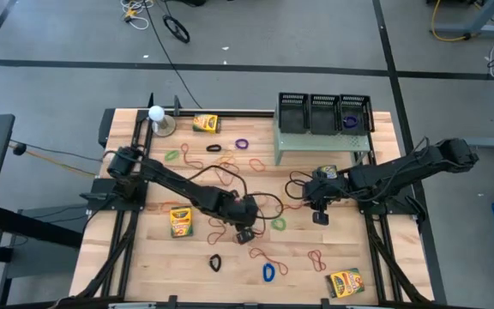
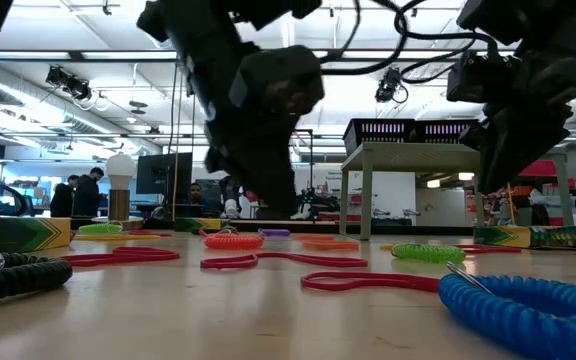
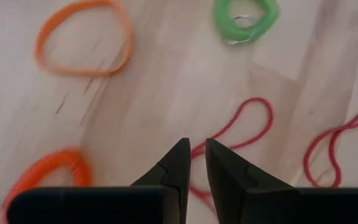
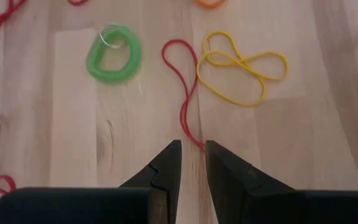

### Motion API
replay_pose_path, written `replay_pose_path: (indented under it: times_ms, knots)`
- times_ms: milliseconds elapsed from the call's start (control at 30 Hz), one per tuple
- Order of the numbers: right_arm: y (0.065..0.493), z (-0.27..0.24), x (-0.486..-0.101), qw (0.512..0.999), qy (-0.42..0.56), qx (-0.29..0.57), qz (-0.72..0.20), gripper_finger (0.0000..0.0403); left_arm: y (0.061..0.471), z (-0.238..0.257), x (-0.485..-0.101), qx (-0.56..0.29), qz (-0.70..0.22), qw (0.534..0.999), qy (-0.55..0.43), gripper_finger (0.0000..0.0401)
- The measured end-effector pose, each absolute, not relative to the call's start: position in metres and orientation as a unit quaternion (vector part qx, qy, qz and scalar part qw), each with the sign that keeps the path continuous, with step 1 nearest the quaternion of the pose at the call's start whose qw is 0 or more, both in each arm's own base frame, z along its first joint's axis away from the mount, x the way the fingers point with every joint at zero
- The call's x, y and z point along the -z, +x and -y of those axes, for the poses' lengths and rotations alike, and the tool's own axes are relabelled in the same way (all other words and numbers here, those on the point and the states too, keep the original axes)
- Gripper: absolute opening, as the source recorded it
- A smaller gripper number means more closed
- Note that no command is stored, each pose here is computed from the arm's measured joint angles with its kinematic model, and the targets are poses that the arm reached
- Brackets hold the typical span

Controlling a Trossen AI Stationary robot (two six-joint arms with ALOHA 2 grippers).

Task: Pick & Place Office Desk Supplies
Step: Put the red rubber band into the middle black basket on the shelf

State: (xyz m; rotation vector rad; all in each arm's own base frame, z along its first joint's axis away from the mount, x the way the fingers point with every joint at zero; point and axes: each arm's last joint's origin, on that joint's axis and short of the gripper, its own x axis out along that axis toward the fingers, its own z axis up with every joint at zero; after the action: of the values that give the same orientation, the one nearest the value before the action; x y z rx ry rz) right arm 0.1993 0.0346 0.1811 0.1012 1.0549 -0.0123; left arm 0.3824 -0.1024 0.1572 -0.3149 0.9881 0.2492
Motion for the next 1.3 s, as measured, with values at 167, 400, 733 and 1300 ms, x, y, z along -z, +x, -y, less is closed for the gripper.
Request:
replay_pose_path:
  times_ms: [167, 400, 733, 1300]
  knots:
    - [0.2, -0.035, -0.182, 0.865, 0.049, 0.006, -0.5, 0.0082, 0.384, 0.103, -0.149, -0.109, -0.493, 0.85, -0.151, 0.0085]
    - [0.202, -0.035, -0.182, 0.87, 0.048, 0.002, -0.491, 0.0082, 0.378, 0.108, -0.145, -0.111, -0.515, 0.839, -0.138, 0.0119]
    - [0.206, -0.036, -0.185, 0.882, 0.044, -0.006, -0.469, 0.0082, 0.383, 0.105, -0.13, -0.133, -0.516, 0.834, -0.147, 0.0072]
    - [0.208, -0.036, -0.187, 0.89, 0.056, 0.009, -0.452, 0.0085, 0.353, 0.094, -0.196, -0.164, -0.503, 0.841, -0.113, 0.0004]
